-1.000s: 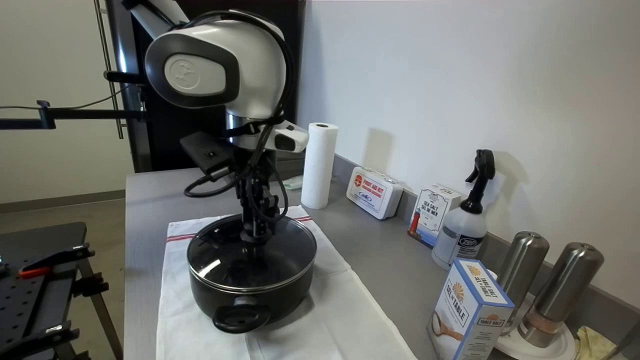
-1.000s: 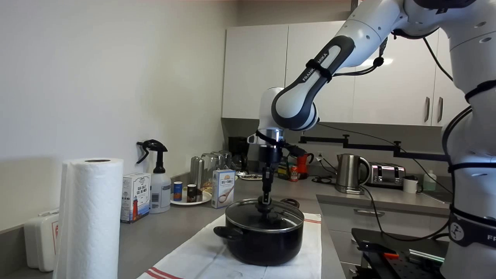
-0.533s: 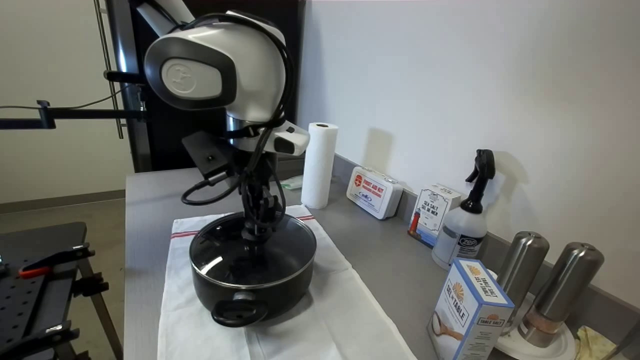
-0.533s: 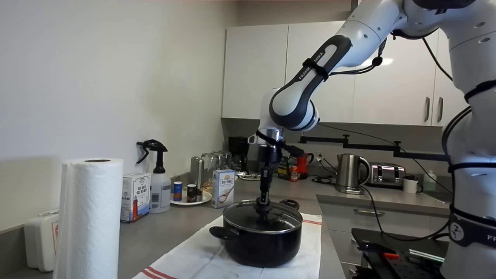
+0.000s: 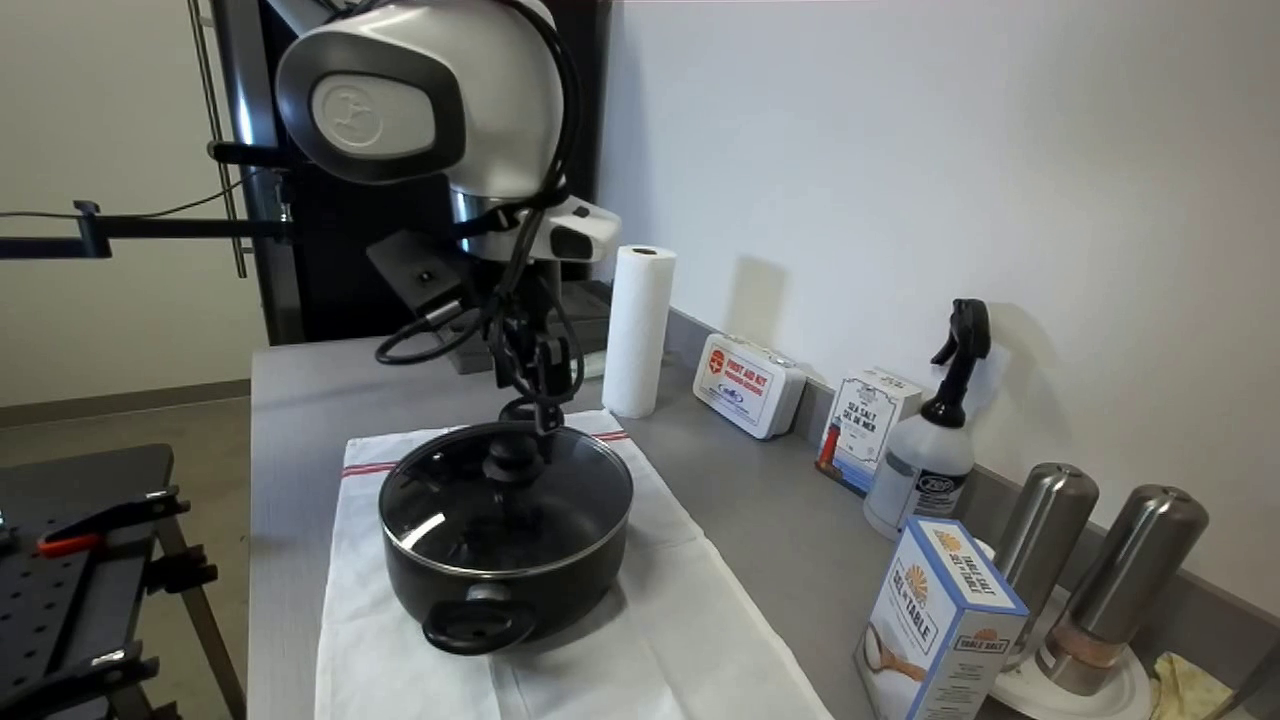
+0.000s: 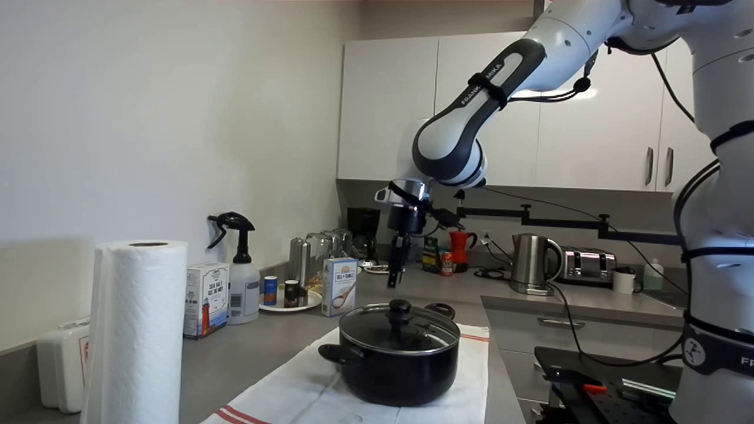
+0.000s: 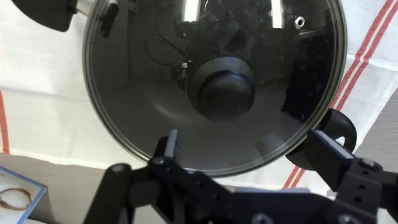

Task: Cover the pot with the lid

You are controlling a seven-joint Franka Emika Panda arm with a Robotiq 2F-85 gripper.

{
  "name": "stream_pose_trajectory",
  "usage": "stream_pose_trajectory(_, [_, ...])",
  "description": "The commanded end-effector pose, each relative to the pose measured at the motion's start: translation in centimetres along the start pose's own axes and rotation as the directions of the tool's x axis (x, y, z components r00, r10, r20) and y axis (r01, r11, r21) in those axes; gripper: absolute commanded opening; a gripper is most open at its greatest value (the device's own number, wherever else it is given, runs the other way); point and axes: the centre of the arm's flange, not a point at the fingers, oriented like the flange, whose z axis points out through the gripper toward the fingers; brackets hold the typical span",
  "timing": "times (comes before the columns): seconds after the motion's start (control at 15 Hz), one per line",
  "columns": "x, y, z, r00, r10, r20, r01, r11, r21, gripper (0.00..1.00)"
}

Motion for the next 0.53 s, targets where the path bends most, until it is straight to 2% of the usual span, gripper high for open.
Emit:
stream_pose_trajectory(0.0, [-1.5,-1.5,-3.1,0.999,-0.024,-0.045,0.023,0.999,-0.031,1.00])
stream_pose_trajectory(0.47, [-2.3,-2.0,-5.1,0.996,-0.041,-0.076,0.038,0.998,-0.040,1.00])
